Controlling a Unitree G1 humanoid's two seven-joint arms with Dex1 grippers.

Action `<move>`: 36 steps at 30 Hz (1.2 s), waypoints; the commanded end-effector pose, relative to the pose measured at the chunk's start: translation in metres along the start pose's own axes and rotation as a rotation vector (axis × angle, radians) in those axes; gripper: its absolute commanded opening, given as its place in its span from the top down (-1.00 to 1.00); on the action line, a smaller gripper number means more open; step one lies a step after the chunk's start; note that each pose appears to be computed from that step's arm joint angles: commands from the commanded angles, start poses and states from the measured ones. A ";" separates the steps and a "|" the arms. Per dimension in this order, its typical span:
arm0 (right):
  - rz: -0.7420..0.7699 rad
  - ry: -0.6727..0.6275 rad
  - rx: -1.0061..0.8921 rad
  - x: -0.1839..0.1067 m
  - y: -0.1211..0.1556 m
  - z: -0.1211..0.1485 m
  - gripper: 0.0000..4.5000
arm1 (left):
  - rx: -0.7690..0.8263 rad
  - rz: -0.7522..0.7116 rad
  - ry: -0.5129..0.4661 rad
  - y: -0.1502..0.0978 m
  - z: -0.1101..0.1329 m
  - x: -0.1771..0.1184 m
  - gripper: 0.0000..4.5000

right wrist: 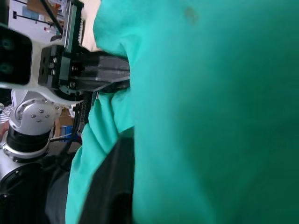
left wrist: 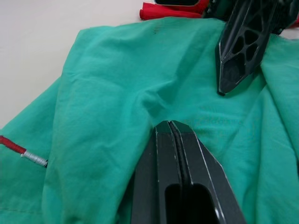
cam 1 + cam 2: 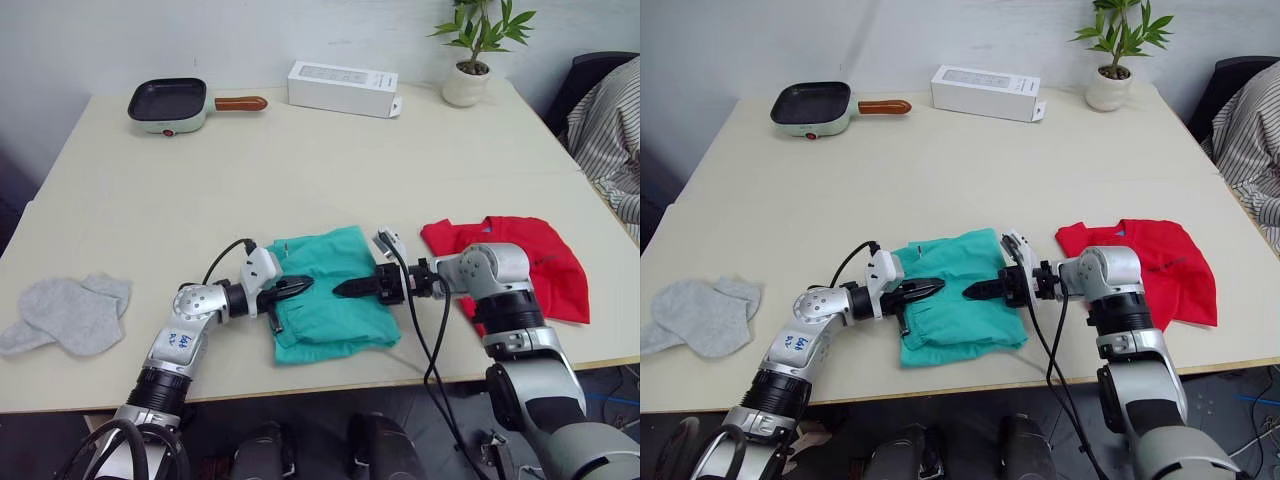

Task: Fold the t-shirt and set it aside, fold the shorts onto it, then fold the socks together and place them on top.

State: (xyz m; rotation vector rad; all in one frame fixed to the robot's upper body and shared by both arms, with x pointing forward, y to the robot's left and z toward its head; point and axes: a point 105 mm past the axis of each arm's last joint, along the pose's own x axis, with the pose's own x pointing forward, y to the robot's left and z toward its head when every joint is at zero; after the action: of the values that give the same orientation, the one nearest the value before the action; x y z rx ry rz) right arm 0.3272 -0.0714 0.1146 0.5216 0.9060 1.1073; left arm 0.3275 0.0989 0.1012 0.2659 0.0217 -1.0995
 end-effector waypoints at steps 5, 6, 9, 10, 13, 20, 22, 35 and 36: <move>0.302 -0.046 -0.206 -0.066 0.068 0.003 1.00 | -0.183 -0.052 -0.314 -0.010 0.052 -0.009 0.60; 0.317 -0.059 -0.225 -0.081 0.073 0.004 1.00 | -0.181 -0.067 -0.319 -0.014 0.057 -0.012 0.46; 0.278 -0.119 -0.285 -0.130 0.083 0.013 1.00 | -0.177 -0.086 -0.330 -0.022 0.069 -0.025 0.05; 0.245 -0.149 -0.302 -0.146 0.084 0.017 1.00 | -0.174 -0.092 -0.333 -0.024 0.073 -0.030 -0.07; 0.053 -0.216 -0.377 -0.197 0.076 0.026 1.00 | -0.161 -0.099 -0.331 -0.028 0.077 -0.040 -0.52; -0.438 -0.136 -0.480 -0.283 0.018 0.017 1.00 | -0.131 -0.175 -0.291 -0.038 0.076 -0.040 -0.99; -0.517 -0.103 -0.474 -0.296 -0.003 0.010 1.00 | -0.124 -0.189 -0.284 -0.039 0.076 -0.039 -0.99; -0.807 0.008 -0.528 -0.290 -0.098 -0.009 1.00 | -0.023 -0.180 -0.191 -0.017 0.079 -0.049 -0.99; -0.804 0.001 -0.550 -0.289 -0.097 -0.006 0.90 | -0.021 -0.182 -0.190 -0.017 0.079 -0.048 -1.00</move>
State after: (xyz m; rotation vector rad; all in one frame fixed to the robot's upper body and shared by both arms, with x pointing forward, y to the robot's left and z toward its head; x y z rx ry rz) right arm 0.3240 -0.3729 0.1332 -0.2758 0.7153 0.5758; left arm 0.2835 0.1166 0.1753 0.1069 -0.0853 -1.2907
